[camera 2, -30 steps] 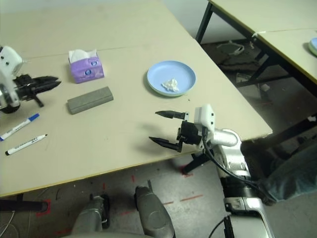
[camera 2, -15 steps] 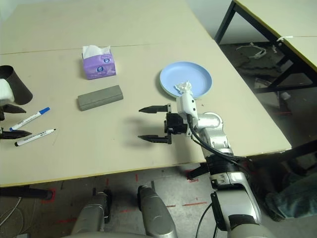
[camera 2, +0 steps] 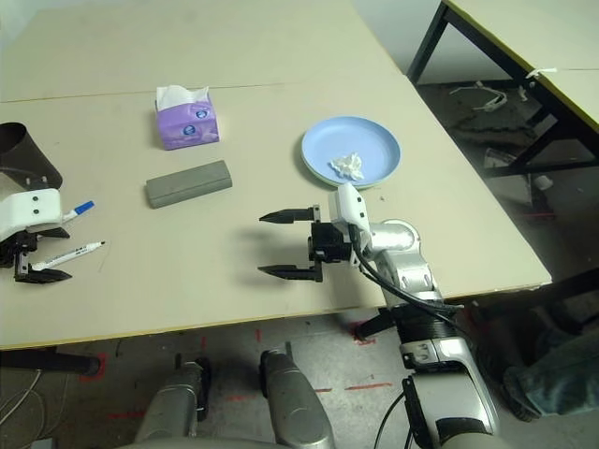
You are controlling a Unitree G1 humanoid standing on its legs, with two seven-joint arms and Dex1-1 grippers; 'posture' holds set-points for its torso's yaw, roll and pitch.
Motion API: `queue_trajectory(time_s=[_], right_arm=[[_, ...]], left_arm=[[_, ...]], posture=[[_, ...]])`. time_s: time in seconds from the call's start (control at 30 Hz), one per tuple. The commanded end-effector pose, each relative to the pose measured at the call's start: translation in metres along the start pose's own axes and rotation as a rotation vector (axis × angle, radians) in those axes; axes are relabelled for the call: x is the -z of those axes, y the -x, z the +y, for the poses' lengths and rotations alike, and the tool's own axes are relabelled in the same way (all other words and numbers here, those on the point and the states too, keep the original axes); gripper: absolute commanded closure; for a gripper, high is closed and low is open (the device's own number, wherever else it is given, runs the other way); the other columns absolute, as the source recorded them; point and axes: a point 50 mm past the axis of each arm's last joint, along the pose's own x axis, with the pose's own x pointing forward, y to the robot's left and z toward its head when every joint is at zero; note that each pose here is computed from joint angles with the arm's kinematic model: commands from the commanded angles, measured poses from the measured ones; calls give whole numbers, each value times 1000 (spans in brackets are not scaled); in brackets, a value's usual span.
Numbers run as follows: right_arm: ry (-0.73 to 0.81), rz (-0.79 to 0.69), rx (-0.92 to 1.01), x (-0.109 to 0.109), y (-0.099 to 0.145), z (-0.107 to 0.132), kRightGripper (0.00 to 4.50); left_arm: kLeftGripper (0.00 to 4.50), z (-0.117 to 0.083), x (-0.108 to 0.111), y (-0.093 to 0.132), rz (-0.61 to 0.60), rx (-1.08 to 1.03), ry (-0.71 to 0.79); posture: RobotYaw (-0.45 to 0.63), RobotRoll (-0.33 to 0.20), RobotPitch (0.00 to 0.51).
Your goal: Organize and tidy the items on the table.
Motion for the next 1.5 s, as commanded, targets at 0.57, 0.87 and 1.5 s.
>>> queue_trajectory(time_s=[0.57,0.87,1.5], right_arm=[[5,-24,-7,-7,-9,-2,0],[-69,-5,-11,0,-9,1,0],[-233,-40,247,16,-27,-7,0]], left_arm=[[3299,-11,10,-14,-46,43,40],[4249,-20,16,16,-101,81,111],[4249,-33,16,83,-837,-926,652]], posture=[[-234,0,211],[-181,0,215],[-27,0,235]])
